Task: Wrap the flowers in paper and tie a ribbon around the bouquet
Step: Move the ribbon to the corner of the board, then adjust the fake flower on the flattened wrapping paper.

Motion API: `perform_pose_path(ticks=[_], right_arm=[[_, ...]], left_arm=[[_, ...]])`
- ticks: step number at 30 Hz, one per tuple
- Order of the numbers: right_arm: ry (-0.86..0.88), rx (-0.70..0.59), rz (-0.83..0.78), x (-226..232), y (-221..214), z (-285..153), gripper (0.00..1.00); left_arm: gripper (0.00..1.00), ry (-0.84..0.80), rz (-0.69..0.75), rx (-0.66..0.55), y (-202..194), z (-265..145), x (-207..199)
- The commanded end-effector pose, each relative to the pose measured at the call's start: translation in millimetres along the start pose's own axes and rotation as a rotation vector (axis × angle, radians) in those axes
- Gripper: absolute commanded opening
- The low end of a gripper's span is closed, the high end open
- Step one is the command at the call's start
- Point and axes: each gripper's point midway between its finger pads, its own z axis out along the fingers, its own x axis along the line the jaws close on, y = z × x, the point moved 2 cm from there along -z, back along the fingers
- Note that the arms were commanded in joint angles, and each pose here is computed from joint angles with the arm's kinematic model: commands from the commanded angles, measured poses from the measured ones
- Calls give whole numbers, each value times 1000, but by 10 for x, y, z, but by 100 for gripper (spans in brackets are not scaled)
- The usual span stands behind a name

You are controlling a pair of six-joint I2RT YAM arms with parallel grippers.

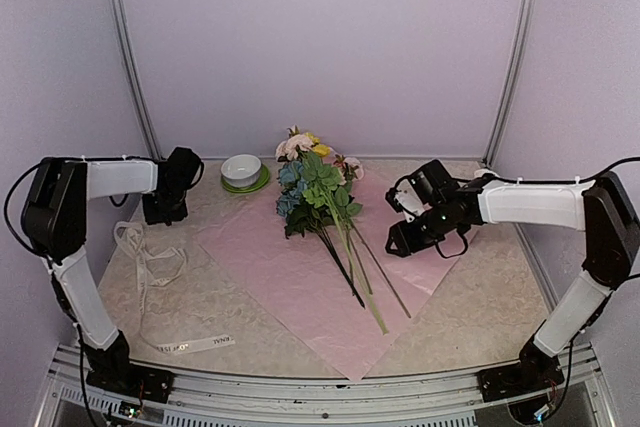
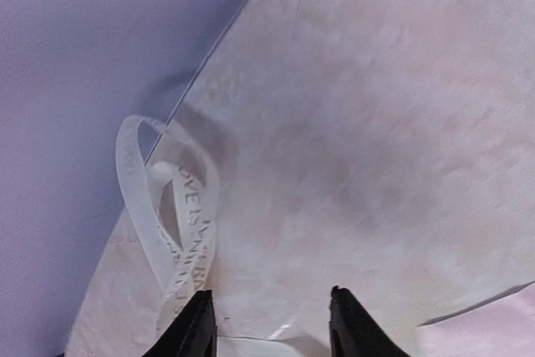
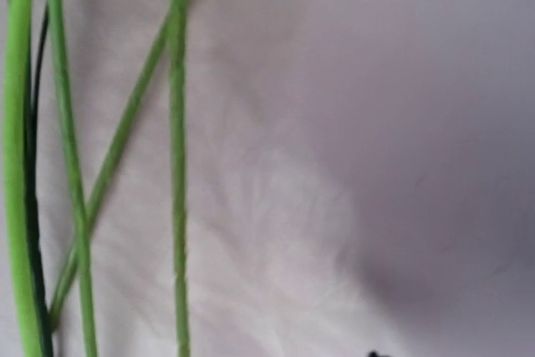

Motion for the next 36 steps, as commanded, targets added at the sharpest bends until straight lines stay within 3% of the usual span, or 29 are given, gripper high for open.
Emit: perform_pose_path(ticks=[1, 2, 6, 9, 14, 19, 27, 36], right_arm=[[138, 43, -41, 160, -228, 66, 48], [189, 48, -59, 236, -243, 73, 48], [222, 61, -62, 279, -237, 268, 45], [211, 85, -40, 258, -214, 424, 41], [214, 80, -7, 256, -168, 564, 33], [176, 16, 56, 212, -27, 533, 0], [319, -108, 229, 405, 114, 453, 0], [356, -163, 311, 582, 255, 680, 0]], left_arm=[[58, -49, 39, -188, 459, -655, -185], [68, -43, 38, -205, 466, -745, -195], [90, -85, 19, -256, 380, -1103, -255], [97, -169, 63, -280, 167, -1385, -428], [97, -290, 185, -241, -397, -1478, -863], [95, -295, 311, -204, -954, -1348, -1313], [96, -214, 526, -179, -1664, -1077, -1692], [96, -257, 529, -177, -1752, -1069, -1695]])
